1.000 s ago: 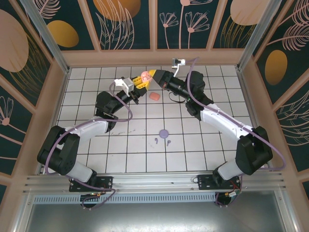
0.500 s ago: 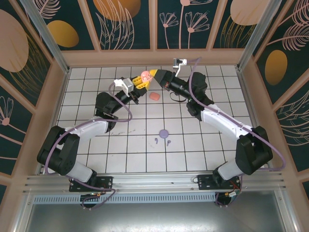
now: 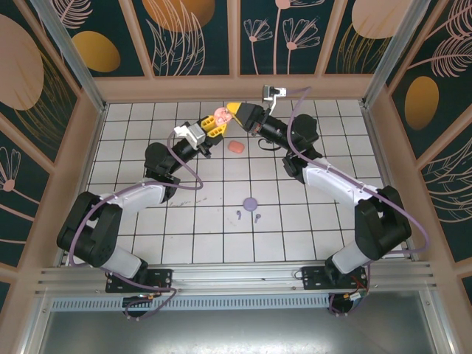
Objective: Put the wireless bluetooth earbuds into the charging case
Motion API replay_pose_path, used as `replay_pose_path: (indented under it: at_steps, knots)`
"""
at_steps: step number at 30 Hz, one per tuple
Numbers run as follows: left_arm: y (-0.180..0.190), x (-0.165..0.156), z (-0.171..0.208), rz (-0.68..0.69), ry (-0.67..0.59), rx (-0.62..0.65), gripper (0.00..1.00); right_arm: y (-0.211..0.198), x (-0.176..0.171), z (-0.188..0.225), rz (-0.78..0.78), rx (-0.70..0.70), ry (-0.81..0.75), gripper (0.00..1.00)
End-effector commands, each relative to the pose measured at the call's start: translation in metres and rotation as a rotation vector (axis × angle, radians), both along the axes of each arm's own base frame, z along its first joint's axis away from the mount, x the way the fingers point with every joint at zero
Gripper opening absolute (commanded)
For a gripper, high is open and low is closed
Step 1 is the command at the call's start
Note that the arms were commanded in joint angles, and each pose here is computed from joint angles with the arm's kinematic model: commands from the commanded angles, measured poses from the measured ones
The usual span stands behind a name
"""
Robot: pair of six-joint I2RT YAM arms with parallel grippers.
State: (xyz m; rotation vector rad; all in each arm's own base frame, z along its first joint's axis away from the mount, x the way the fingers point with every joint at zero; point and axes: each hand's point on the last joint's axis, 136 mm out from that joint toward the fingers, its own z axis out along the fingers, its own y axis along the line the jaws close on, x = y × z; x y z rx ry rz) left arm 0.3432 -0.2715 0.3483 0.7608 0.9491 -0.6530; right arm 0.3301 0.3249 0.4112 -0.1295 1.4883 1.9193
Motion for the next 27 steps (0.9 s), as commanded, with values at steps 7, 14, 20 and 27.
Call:
replay_pose_path:
  at_steps: [7, 14, 20, 27]
  knots:
    - [-0.004, 0.004, -0.001, 0.011, -0.047, 0.018, 0.00, -0.004, -0.009, 0.001, 0.026, 0.017, -0.027, 0.09]
    - [-0.003, 0.001, 0.006, 0.005, -0.055, 0.007, 0.00, -0.007, -0.009, -0.011, 0.007, 0.000, -0.006, 0.09]
    - [-0.002, -0.003, 0.010, -0.005, -0.057, -0.004, 0.00, -0.009, -0.007, -0.015, -0.006, -0.007, 0.003, 0.08]
    - [-0.002, -0.005, 0.010, -0.012, -0.056, -0.004, 0.00, -0.010, -0.007, -0.015, -0.017, -0.004, -0.001, 0.08]
